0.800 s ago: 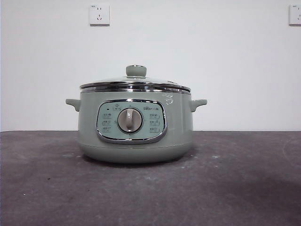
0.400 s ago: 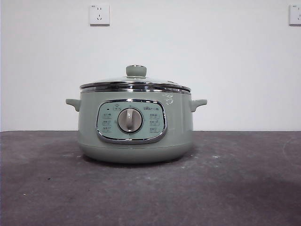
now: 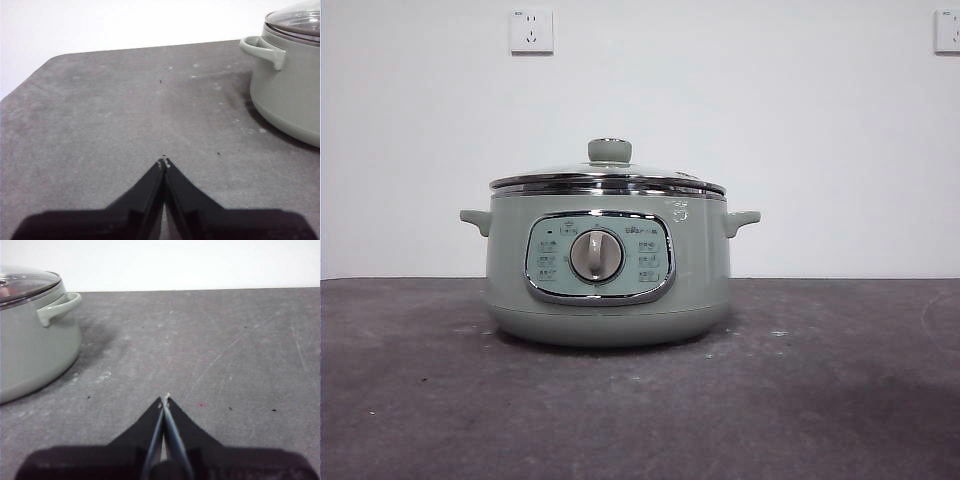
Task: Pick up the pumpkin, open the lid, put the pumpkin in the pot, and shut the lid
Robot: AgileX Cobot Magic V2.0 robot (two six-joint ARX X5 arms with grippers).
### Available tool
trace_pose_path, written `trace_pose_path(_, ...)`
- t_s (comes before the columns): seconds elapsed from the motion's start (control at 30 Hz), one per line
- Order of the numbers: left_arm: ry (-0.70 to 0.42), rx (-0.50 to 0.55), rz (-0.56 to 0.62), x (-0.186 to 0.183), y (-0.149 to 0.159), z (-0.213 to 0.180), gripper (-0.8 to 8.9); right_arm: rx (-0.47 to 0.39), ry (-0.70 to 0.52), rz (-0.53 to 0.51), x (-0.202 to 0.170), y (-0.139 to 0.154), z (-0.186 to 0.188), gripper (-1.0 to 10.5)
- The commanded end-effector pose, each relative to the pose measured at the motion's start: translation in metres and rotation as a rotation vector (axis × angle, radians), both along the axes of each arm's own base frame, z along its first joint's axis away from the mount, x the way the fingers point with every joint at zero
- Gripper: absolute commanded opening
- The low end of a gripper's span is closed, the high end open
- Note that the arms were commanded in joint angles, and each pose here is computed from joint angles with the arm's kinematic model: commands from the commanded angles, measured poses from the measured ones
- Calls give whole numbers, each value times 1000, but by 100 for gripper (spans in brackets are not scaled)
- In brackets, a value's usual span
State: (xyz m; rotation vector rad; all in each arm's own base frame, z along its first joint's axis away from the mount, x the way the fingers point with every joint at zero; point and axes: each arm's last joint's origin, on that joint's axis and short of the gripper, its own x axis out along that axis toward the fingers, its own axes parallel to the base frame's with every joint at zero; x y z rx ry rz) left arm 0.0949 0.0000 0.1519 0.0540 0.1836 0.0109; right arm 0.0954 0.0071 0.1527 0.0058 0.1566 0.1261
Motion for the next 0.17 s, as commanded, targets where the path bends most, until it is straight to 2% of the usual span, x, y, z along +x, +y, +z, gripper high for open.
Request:
trace_pose_path(0.03, 15, -6, 2, 0, 0, -5, -3, 8, 19, -4, 0, 0, -4, 1)
trace_pose_path(0.17, 15, -6, 2, 0, 0, -5, -3, 7, 20, -5, 0, 0, -4, 1)
